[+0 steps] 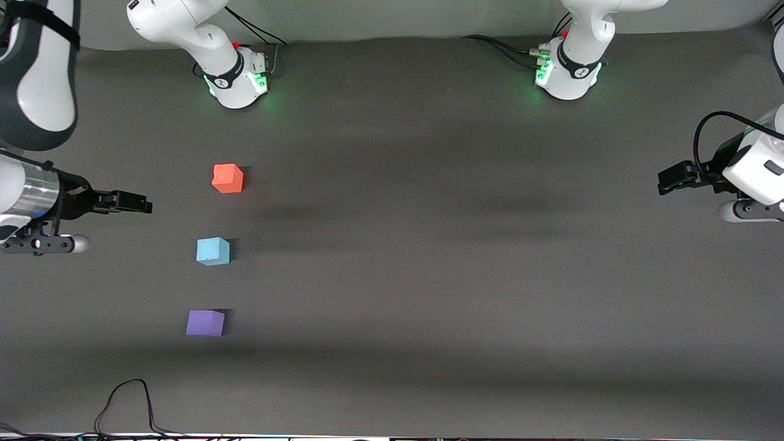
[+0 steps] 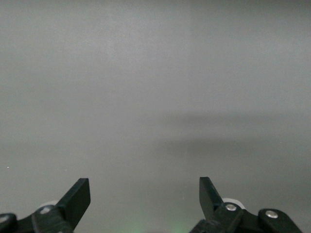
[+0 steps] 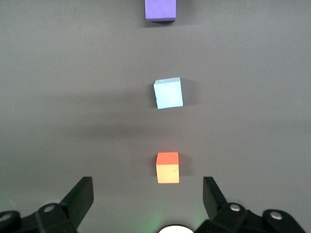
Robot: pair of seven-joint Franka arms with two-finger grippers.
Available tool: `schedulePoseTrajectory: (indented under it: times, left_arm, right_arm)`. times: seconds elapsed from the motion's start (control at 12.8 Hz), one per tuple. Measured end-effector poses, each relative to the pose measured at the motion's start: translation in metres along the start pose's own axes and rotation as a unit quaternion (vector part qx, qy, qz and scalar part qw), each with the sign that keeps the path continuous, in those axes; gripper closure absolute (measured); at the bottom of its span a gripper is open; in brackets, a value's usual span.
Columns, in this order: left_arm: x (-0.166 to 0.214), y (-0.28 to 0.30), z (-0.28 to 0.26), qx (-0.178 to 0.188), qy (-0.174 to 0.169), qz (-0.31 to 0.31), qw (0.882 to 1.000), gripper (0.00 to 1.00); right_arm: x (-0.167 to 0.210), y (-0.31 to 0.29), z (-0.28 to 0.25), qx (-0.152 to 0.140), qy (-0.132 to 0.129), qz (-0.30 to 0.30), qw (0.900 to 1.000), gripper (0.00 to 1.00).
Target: Place blue block between orange and purple blocks
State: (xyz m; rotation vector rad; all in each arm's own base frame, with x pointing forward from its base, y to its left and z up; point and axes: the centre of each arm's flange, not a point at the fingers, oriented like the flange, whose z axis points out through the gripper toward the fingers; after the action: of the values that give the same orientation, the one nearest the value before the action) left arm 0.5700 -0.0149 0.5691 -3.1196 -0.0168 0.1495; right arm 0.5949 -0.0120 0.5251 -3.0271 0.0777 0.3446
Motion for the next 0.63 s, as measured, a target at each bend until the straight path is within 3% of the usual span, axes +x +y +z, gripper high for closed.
schedulePoseTrajectory:
  times: [0.31, 0.63]
  left_arm:
    - [0.000, 0.000, 0.000, 0.000, 0.000, 0.000, 1.000, 0.00]
    - [0.000, 0.000, 0.000, 0.000, 0.000, 0.000, 1.000, 0.00]
  right_arm:
    - [-0.024, 0.013, -0.016, 0.021, 0.002, -0.015, 1.000, 0.00]
    - [-0.053, -0.015, -0.021, 0.019, 0.006, -0.039, 0.999, 0.00]
